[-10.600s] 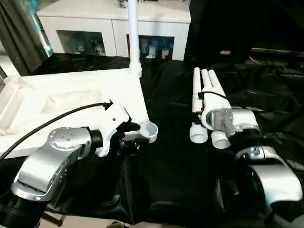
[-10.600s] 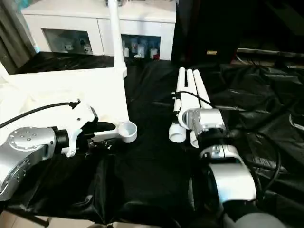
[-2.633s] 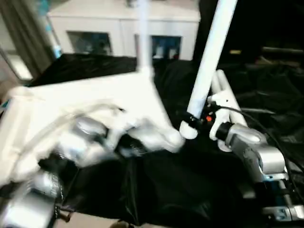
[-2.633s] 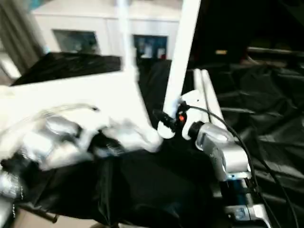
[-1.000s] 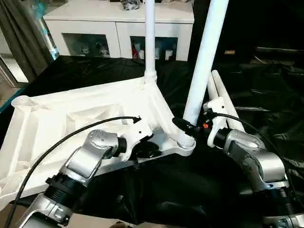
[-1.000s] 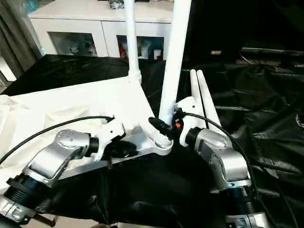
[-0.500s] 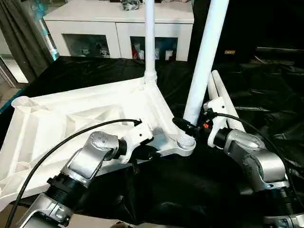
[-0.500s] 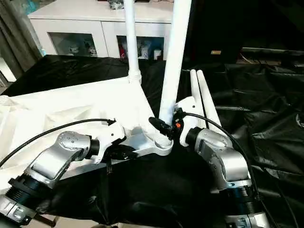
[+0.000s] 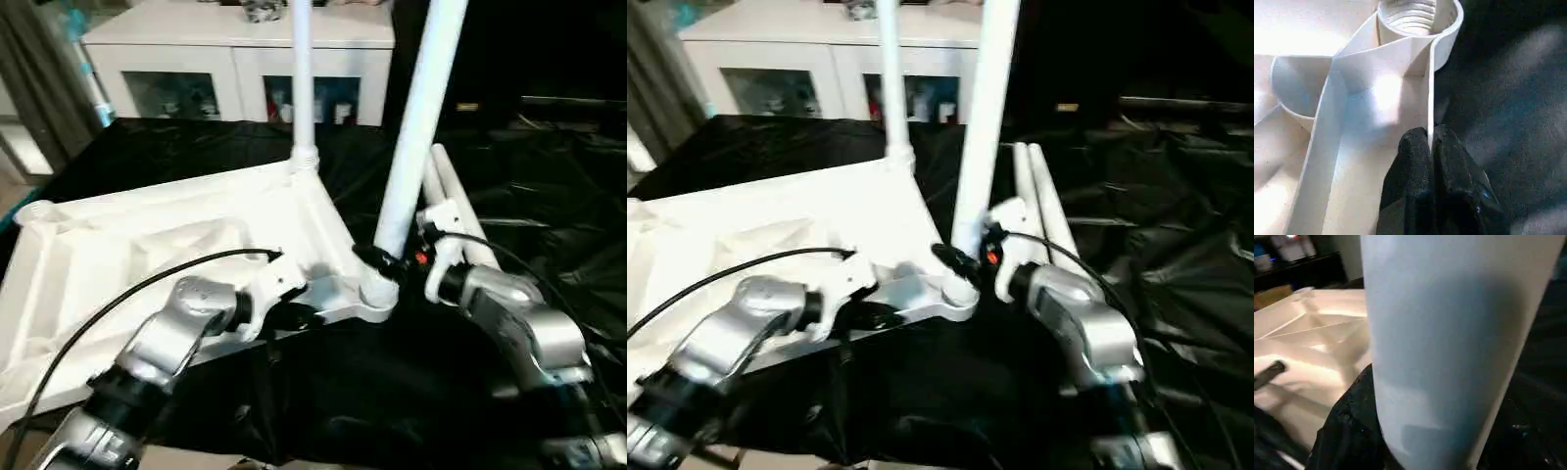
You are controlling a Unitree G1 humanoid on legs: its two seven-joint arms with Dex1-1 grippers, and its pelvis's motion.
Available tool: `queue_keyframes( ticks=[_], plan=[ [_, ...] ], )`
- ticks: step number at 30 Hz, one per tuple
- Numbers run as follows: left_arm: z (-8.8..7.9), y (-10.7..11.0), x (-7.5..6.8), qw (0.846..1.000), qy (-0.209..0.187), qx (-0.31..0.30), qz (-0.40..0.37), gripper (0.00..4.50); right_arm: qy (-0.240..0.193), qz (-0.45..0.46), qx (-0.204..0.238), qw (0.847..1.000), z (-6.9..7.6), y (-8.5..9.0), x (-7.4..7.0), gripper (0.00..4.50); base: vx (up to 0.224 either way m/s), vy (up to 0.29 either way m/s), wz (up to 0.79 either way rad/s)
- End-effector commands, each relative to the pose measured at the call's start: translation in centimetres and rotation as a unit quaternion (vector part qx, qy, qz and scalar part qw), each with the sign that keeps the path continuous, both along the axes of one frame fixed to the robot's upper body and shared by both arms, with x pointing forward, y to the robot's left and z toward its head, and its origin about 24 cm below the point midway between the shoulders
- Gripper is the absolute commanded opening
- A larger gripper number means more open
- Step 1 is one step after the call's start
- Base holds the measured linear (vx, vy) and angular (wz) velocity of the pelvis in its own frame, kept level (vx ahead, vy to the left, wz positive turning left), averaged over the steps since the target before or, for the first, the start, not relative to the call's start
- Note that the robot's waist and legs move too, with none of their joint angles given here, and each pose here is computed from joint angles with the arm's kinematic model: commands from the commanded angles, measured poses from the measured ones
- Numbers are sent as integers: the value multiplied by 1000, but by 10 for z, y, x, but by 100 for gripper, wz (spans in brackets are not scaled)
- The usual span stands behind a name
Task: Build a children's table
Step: Pick table leg
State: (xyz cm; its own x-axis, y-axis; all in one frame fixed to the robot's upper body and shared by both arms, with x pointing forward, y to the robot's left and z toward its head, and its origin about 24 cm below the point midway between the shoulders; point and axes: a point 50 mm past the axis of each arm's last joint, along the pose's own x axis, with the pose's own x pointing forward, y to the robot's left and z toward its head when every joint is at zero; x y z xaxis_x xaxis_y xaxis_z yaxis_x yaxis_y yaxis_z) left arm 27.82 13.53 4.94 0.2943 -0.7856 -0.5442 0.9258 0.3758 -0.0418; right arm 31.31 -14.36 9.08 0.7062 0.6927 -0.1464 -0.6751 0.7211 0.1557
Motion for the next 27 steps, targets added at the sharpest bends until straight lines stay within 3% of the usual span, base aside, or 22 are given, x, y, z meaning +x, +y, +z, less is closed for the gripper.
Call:
queue_keyframes(
  ticks=[1, 5, 11, 14, 21, 27],
  plan=[
    [-4, 21, -4, 999, 19, 15, 42, 0, -11, 8, 13, 1000, 7, 5, 4, 191, 0, 0, 0],
    [1, 25, -6, 999, 12, 14, 50, 0, -2, 39, 11, 999, 3, 15, 4, 191, 0, 0, 0],
    [9, 7, -2, 1000, -12, -7, 23, 0, 18, 90, 14, 996, -3, 32, 5, 191, 0, 0, 0],
    [10, -1, 0, 1000, -17, -11, 6, 0, 20, 100, -7, 995, -7, 40, 12, 191, 0, 0, 0],
    [12, -3, 1, 1000, -23, -11, -5, 0, 35, 117, -40, 992, -16, 48, 20, 191, 0, 0, 0],
    [15, -3, 3, 999, -35, -31, -4, 0, 45, 126, -34, 990, -20, 50, 20, 191, 0, 0, 0]
  ],
)
